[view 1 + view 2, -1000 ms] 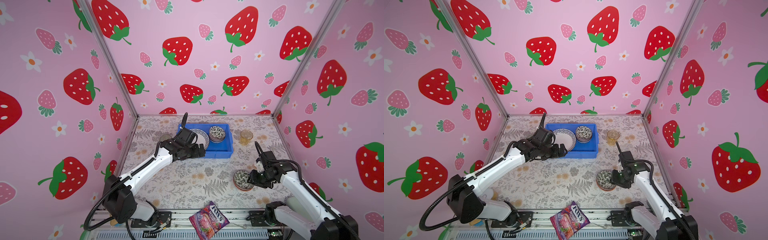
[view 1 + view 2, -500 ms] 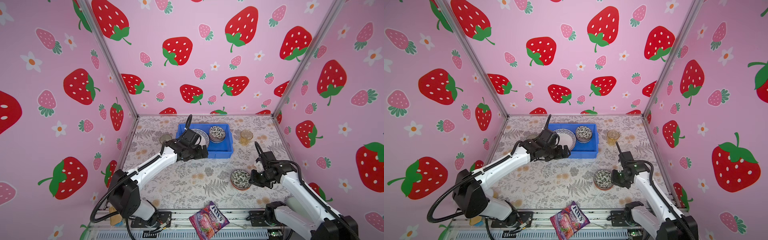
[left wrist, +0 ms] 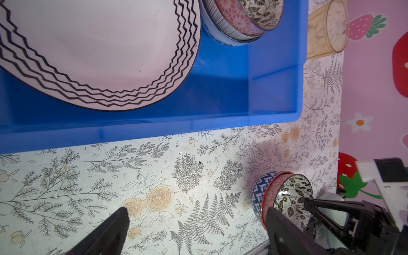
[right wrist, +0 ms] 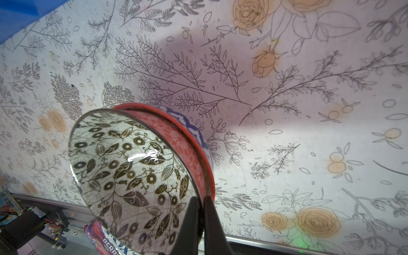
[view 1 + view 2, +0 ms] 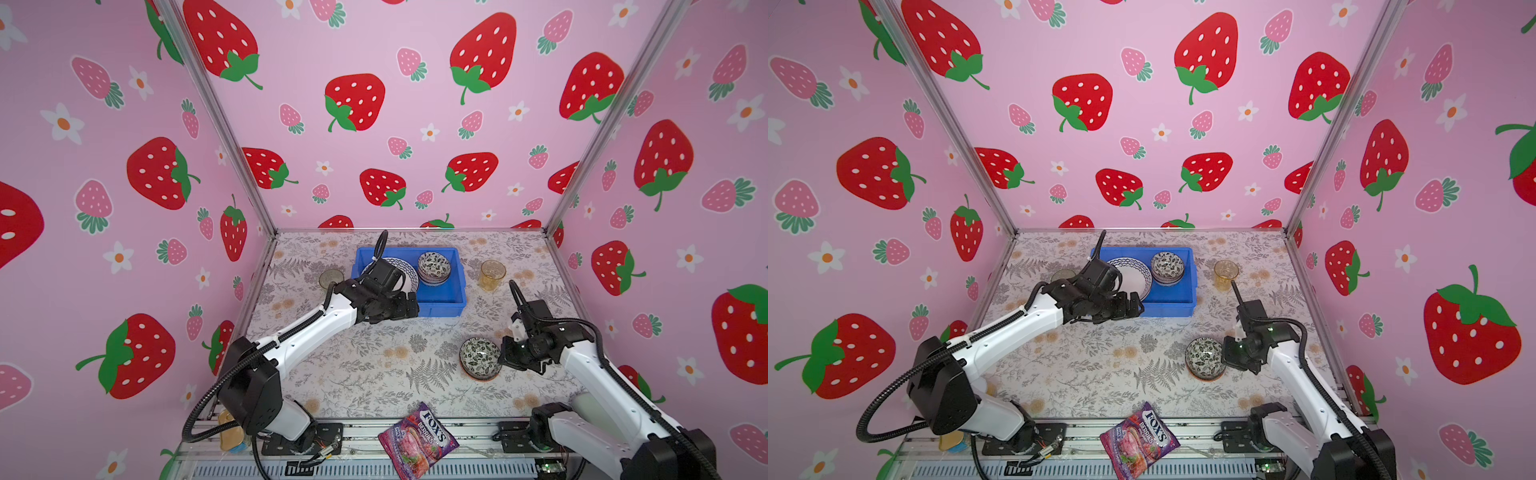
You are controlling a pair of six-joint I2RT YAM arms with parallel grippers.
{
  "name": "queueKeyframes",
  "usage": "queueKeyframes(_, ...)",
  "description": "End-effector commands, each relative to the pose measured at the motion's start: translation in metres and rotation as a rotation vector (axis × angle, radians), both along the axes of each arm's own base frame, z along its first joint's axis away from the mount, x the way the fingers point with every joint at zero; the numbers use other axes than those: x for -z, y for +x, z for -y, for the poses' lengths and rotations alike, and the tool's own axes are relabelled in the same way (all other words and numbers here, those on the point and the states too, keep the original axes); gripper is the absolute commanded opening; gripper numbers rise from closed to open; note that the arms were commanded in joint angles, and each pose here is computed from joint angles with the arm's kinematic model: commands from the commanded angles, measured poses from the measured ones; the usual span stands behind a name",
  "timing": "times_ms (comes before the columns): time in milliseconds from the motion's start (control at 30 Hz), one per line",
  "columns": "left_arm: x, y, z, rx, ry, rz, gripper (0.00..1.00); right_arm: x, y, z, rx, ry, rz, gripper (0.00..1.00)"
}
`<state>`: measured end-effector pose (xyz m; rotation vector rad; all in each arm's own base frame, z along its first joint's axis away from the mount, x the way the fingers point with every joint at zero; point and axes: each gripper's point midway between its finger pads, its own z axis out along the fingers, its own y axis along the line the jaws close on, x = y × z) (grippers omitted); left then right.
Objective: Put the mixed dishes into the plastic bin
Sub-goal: 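Grasp the leaf-patterned bowl rim on the orange bowl with right gripper while left reaches over, then lift the leaf-patterned bowl off the orange bowl with right while left approaches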
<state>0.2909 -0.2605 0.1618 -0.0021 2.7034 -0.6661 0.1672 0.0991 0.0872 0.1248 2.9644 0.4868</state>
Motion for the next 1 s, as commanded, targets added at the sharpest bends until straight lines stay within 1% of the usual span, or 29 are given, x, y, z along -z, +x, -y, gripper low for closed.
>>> queueKeyframes(0,-0.016,0.001,0.007,0.001,-0.030,0.021,0.99,-0.016,0.009,-0.002,-0.009,0.007,0.038,0.05)
queueKeyframes(267,-0.022,-0.008,0.020,0.033,-0.043,0.030,0.99,-0.025,0.013,-0.003,-0.014,0.013,0.057,0.03)
queueKeyframes(300,-0.022,-0.007,0.020,0.025,-0.028,0.042,0.99,-0.025,0.014,-0.003,-0.015,0.014,0.061,0.03)
queueKeyframes(467,-0.024,-0.016,0.036,0.063,-0.026,0.046,0.99,-0.027,0.014,-0.005,-0.020,0.024,0.066,0.03)
queueKeyframes(633,-0.020,-0.024,0.051,0.094,-0.024,0.040,0.99,-0.029,0.013,-0.005,-0.030,0.025,0.068,0.03)
queueKeyframes(967,-0.015,-0.033,0.067,0.139,-0.016,0.024,0.99,-0.027,0.010,-0.007,-0.041,0.034,0.059,0.02)
